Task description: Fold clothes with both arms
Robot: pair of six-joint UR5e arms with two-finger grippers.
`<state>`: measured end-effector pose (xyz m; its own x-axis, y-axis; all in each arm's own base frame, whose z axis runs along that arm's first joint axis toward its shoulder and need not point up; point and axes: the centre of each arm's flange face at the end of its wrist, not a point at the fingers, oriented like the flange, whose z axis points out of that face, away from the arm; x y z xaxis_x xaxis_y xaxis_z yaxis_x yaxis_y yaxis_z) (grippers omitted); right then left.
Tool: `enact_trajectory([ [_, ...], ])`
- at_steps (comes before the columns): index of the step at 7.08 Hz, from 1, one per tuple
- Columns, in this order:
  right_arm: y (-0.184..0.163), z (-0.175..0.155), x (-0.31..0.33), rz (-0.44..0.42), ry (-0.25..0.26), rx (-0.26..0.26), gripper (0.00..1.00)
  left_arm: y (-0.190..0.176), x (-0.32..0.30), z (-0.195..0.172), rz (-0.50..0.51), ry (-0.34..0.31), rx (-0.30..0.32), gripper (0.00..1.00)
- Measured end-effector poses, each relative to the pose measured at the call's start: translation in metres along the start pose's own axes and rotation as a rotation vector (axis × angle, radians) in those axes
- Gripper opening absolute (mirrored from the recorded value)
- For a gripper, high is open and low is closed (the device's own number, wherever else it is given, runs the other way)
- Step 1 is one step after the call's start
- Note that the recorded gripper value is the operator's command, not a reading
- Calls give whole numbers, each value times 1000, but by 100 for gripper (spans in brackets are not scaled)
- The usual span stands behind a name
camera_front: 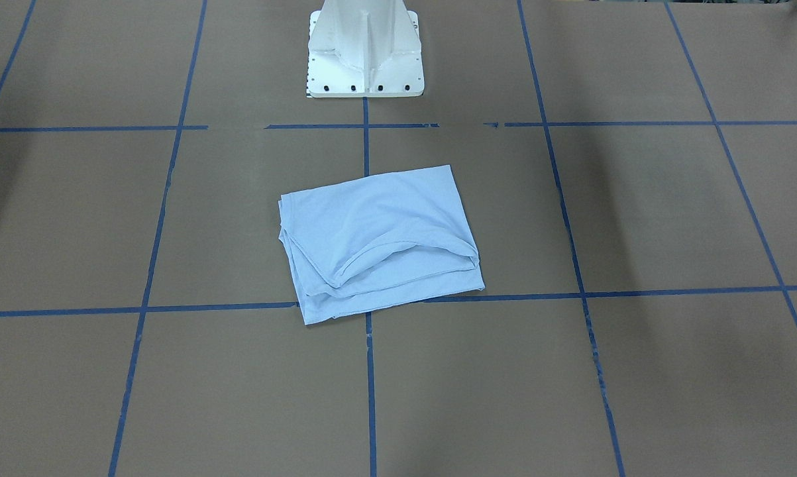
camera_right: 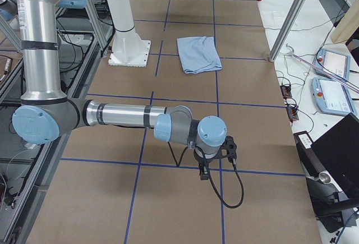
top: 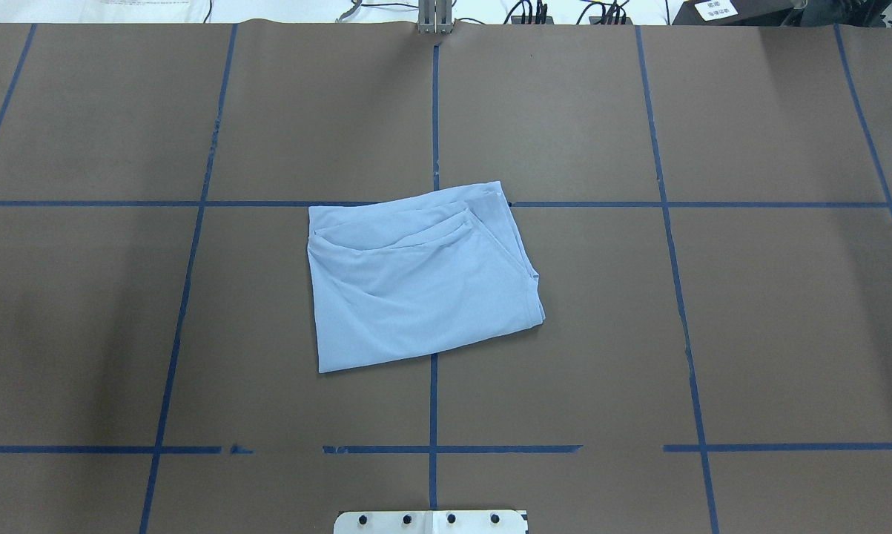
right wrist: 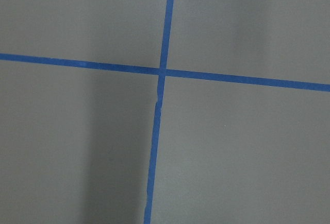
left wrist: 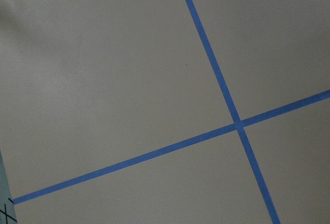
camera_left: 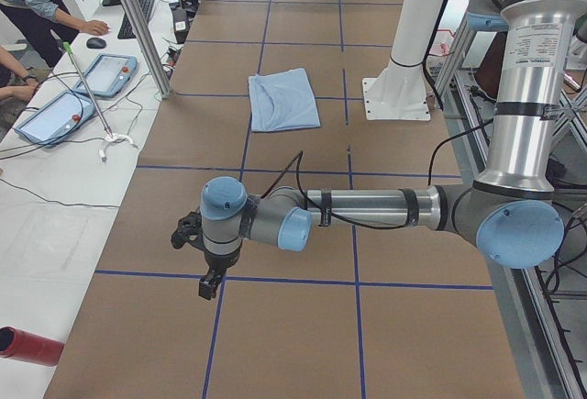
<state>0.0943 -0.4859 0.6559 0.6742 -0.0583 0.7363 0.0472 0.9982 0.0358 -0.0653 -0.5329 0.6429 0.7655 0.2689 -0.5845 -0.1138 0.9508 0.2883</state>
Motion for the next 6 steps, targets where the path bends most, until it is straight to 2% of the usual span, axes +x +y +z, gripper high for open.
enact_trajectory([
  [3,-13,5,-23,-3,13,-11,100,-6,41,-20,-112,45,-48,100],
  [6,-16,5,-35,22,51,-3,100,-2,43,-20,-122,43,-57,100],
])
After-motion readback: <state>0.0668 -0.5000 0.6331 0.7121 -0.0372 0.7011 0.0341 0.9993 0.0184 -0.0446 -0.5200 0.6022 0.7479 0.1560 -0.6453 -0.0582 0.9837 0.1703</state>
